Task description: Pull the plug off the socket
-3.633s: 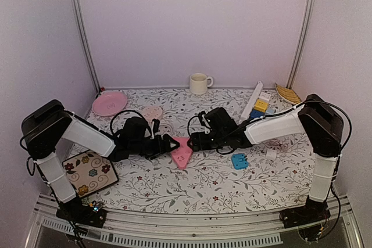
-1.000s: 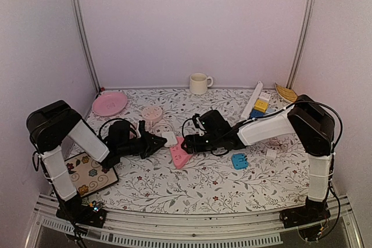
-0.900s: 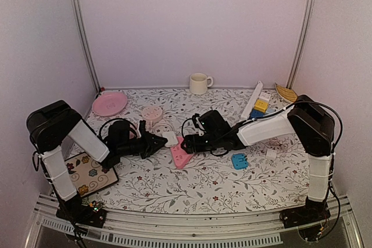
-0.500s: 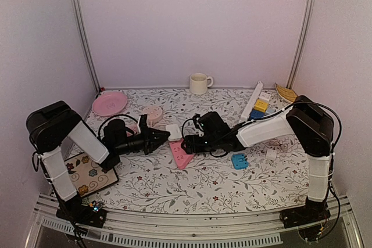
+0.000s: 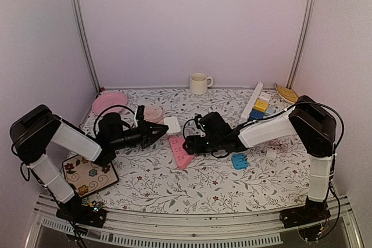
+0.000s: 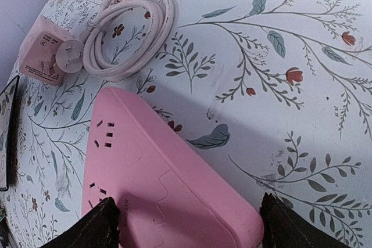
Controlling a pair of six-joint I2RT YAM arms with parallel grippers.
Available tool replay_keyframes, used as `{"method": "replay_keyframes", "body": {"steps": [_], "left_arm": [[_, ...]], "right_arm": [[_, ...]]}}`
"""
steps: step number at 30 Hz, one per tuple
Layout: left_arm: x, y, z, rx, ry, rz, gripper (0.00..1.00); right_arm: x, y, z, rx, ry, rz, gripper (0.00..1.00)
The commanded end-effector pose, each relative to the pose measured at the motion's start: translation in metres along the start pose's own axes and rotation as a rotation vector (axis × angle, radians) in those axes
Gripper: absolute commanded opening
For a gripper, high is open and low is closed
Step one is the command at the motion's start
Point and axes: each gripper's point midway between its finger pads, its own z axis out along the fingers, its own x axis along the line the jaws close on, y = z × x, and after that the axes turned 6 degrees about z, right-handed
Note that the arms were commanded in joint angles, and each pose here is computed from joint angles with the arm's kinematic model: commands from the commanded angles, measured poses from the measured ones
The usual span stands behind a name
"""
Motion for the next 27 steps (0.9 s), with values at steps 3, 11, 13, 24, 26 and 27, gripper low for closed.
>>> {"method": "replay_keyframes", "body": {"steps": [3, 11, 13, 24, 26, 27], "left_arm": [[0.032, 0.013, -0.01, 0.005, 0.297, 0.163, 0.0], [0.056, 0.038, -0.029, 0.016, 0.578, 0.36, 0.0], [0.062, 0.043, -0.033, 0.025, 0.637, 0.396, 0.0], [0.099, 0.059, -0.051, 0.107, 0.828, 0.499, 0.0], [0.097, 0.052, -0.047, 0.142, 0.788, 0.505, 0.0], [0.097, 0.047, -0.046, 0.161, 0.771, 0.498, 0.0]], "right_arm": [[-0.015, 0.0, -0.031, -0.001, -0.052, -0.015, 0.85], [-0.005, 0.025, -0.075, -0.107, -0.016, -0.005, 0.85], [-0.008, 0.028, -0.085, -0.127, -0.019, 0.003, 0.85], [-0.036, 0.04, -0.129, -0.22, -0.053, 0.063, 0.86], [-0.042, 0.042, -0.135, -0.237, -0.065, 0.07, 0.86], [-0.045, 0.043, -0.138, -0.246, -0.072, 0.073, 0.86]]}}
